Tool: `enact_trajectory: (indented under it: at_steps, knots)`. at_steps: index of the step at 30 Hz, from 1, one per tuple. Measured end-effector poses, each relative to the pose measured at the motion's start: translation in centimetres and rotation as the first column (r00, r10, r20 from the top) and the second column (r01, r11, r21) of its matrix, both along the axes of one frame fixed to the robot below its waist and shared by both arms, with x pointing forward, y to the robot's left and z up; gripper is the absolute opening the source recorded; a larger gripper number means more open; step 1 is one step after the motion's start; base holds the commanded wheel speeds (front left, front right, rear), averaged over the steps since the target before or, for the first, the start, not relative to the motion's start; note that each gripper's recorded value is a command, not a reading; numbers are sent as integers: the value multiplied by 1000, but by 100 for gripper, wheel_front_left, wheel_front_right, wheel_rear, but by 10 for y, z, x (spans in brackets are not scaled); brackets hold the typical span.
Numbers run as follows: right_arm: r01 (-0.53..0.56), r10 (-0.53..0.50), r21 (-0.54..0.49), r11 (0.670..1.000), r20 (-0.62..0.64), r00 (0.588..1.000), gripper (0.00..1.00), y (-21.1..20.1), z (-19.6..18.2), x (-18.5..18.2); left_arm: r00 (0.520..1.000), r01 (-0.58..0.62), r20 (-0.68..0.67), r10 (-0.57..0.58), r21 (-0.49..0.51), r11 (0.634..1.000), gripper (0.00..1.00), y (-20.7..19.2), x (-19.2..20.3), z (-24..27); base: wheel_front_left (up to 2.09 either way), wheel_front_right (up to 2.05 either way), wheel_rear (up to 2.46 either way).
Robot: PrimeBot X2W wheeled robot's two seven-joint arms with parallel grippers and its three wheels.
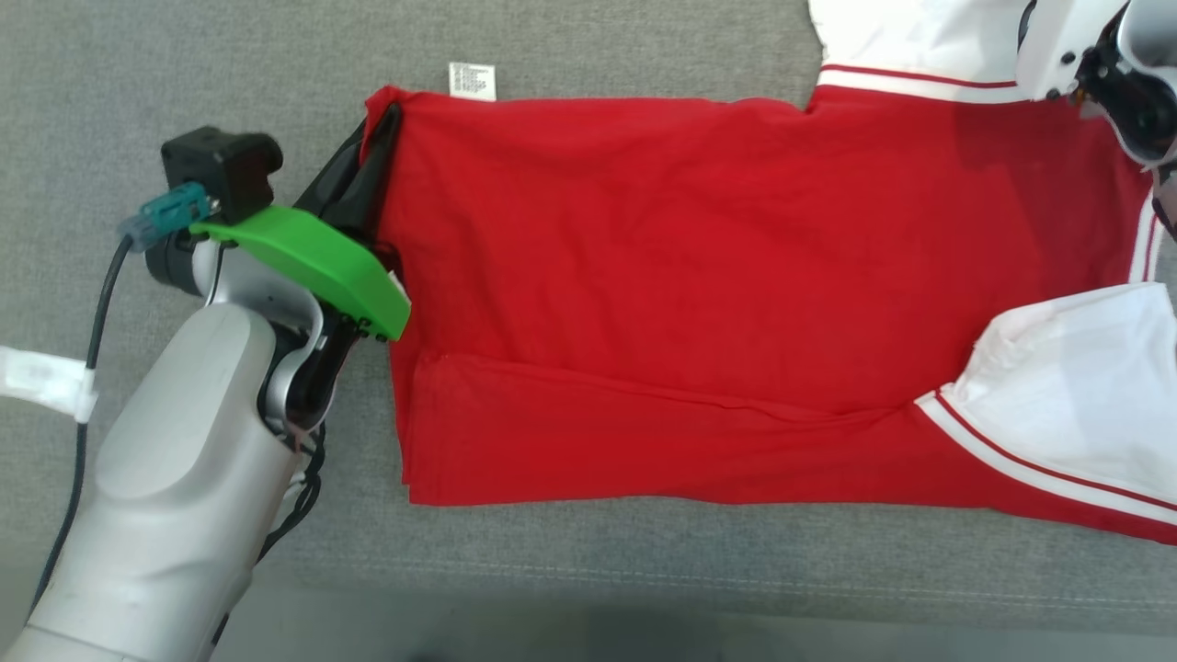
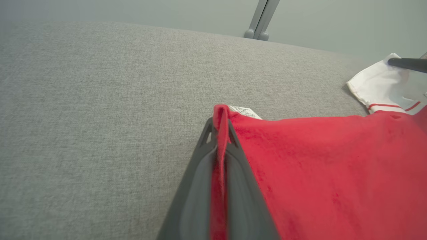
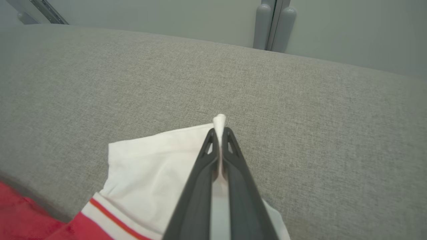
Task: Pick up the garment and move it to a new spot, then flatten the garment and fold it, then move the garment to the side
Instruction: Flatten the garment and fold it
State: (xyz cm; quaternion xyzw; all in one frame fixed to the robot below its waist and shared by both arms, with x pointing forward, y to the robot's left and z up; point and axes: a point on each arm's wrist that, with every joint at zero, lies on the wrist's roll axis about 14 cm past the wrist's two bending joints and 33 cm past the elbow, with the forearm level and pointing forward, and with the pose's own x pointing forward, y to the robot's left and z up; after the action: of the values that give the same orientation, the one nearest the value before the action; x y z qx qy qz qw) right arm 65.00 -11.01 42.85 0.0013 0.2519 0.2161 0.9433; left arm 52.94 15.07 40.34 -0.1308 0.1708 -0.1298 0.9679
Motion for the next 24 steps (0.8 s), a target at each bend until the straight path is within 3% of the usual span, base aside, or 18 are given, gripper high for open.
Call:
enact_trajectory:
  at_steps: [16, 24]
  knots:
    - [-7, -23, 170, 985, 170, 985, 0, -46, 69, -75, 990, 69, 125, -61, -61, 996, 0, -14, -41, 50, 0, 0, 0]
    - [8, -48, 217, 976, 181, 982, 0, -63, 71, -119, 986, 64, 159, -44, -120, 991, 0, -15, -67, 65, 0, 0, 0]
